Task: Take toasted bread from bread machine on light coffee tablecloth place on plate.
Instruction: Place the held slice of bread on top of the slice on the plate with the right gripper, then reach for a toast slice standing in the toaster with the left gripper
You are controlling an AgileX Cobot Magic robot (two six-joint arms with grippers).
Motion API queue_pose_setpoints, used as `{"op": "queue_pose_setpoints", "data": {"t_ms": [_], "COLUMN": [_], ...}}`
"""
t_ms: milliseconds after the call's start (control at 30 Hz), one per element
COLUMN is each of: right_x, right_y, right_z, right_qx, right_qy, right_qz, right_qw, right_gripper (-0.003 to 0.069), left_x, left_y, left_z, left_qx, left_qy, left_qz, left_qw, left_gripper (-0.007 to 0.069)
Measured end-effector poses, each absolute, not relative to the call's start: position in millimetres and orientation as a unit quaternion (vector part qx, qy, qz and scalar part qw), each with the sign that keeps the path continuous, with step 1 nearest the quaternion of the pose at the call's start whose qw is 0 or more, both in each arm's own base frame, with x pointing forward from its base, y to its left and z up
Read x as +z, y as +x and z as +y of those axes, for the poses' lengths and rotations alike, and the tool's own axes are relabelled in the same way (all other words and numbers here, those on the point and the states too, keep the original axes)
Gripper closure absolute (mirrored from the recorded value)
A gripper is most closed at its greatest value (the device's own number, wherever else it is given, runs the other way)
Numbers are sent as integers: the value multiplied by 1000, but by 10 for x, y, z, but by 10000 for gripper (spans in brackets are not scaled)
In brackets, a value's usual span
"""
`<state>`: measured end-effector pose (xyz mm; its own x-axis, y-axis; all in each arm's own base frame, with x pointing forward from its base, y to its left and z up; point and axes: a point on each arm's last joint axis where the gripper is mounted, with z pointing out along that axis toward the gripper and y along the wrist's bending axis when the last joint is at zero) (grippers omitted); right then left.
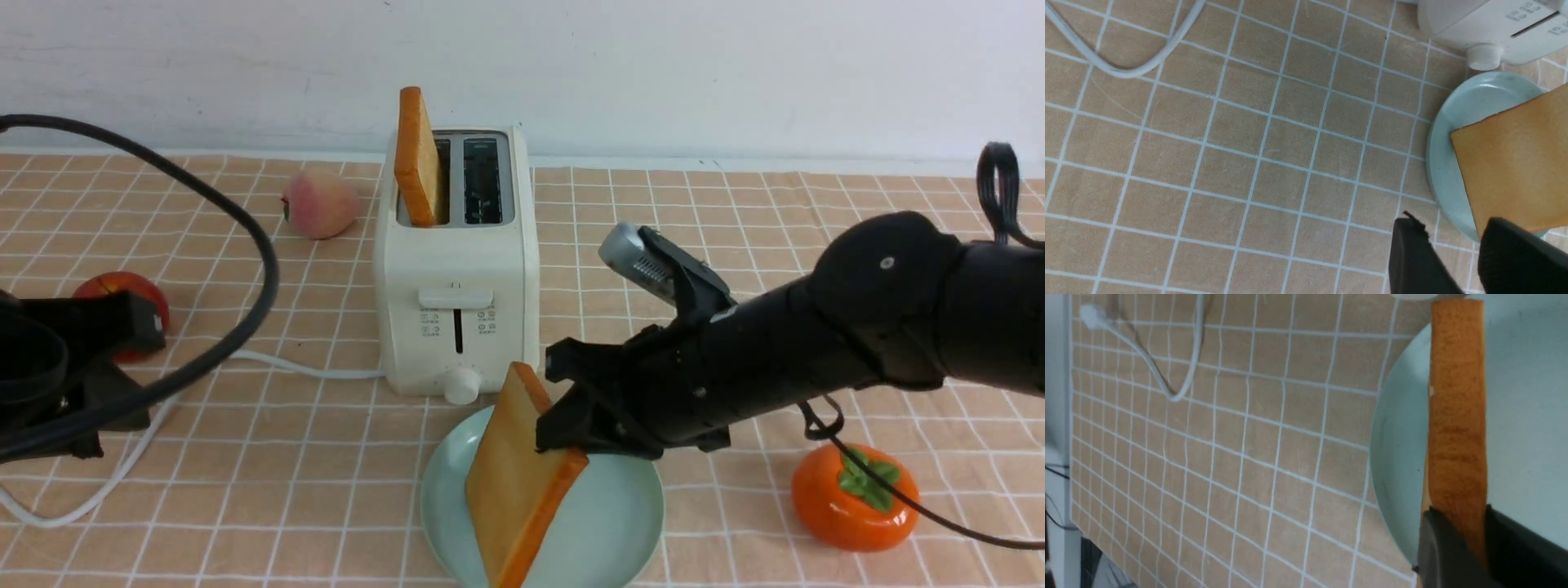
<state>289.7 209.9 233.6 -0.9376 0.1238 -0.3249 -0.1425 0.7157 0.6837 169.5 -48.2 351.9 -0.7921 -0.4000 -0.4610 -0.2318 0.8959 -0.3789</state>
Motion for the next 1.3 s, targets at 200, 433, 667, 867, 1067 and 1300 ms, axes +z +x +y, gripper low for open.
{"op": "queue_pose_setpoints", "data": {"t_ms": [200, 433, 667, 867, 1067, 1300], "right_x": [2251, 2330, 2920, 3743, 4142, 4128], "right_y": [2957, 2869, 2720, 2550, 2245, 2117], "right_z": [2084, 1979, 1775, 1465, 1206, 1130], "right_qx": [358, 291, 210, 104, 65, 55], "right_qy": [-6, -116, -208, -230, -222, -209], "right_qz": [913, 923, 914, 908, 909, 929], "right_qw": [197, 223, 278, 334, 346, 300], "right_gripper": [446, 82, -13, 101, 262, 380], "left_x": [3523, 3517, 3537, 3653, 3993, 4211], "left_y": [1700, 1692, 1739, 2002, 2264, 2951], "left_z": [-483, -484, -498, -643, -881, -1048], "left_qx": [-156, -155, -166, -226, -245, -253], "left_qy": [-173, -174, -173, -111, 90, 52], "left_qz": [932, 934, 926, 893, 869, 878], "left_qw": [277, 272, 291, 372, 419, 403], "left_gripper": [387, 387, 387, 387, 387, 377]}}
